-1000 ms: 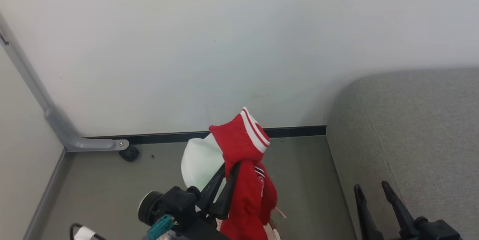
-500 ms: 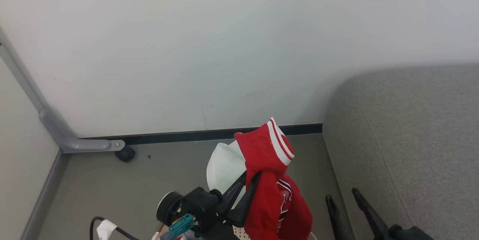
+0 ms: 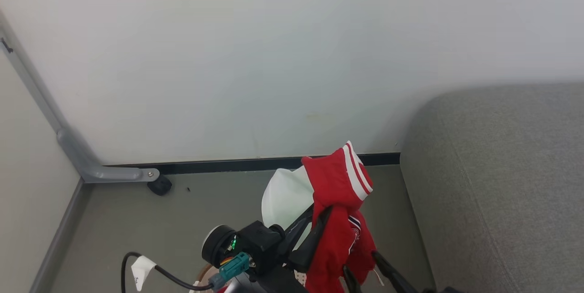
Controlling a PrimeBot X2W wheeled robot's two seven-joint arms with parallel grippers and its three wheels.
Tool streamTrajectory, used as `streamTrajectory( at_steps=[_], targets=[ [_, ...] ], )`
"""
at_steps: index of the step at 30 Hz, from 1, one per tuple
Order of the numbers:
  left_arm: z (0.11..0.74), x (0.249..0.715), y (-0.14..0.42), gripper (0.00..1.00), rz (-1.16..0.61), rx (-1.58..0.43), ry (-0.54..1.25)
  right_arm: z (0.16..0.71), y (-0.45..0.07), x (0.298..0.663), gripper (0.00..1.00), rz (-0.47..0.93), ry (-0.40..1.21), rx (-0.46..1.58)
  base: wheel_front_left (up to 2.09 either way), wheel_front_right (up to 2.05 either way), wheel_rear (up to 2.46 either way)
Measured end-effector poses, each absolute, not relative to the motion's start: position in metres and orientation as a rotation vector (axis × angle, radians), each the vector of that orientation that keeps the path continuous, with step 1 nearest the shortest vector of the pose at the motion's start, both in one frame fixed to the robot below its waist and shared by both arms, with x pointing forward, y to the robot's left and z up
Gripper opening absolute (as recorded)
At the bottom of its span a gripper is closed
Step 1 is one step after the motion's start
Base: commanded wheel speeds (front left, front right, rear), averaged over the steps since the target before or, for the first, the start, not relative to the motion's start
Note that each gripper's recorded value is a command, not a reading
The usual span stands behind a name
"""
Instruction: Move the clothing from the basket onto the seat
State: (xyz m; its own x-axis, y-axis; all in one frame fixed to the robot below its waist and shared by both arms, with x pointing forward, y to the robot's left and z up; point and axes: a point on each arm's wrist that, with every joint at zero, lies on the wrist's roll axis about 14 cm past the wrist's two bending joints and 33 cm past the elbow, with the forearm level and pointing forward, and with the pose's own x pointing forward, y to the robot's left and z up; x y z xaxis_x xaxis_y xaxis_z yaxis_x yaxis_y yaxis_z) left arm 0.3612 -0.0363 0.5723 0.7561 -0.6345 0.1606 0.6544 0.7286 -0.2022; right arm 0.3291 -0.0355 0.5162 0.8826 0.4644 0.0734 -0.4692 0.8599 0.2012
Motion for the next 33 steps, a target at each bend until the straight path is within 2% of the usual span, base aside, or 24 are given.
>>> streamTrajectory(
  at_steps=[16,17,18,19,31,32,33],
  targets=[
    [0.58,0.36,-0.03,0.0,-0.704,-0.242,-0.104,0.515,0.011,0.345,1.0,0.651,0.018,0.175,0.0,0.0,0.0],
    [0.58,0.36,-0.03,0.0,-0.703,-0.243,-0.104,0.514,0.014,0.346,0.82,0.658,0.022,0.173,0.0,0.0,0.0],
    [0.58,0.36,-0.03,0.0,-0.702,-0.243,-0.104,0.514,0.015,0.348,0.24,0.664,0.024,0.17,0.0,0.0,0.0],
    [0.58,0.36,-0.029,0.0,-0.7,-0.243,-0.104,0.514,0.016,0.349,0.0,0.668,0.026,0.167,0.0,0.0,0.0],
    [0.577,0.358,-0.027,0.0,-0.693,-0.246,-0.096,0.512,0.028,0.354,0.0,0.703,0.036,0.202,0.0,0.0,0.0],
    [0.577,0.358,-0.027,0.29,-0.692,-0.247,-0.096,0.512,0.028,0.355,0.0,0.702,0.035,0.202,0.0,0.0,0.0],
    [0.577,0.359,-0.026,0.72,-0.688,-0.247,-0.096,0.514,0.028,0.357,0.0,0.701,0.029,0.205,0.0,0.0,0.0]
  ],
)
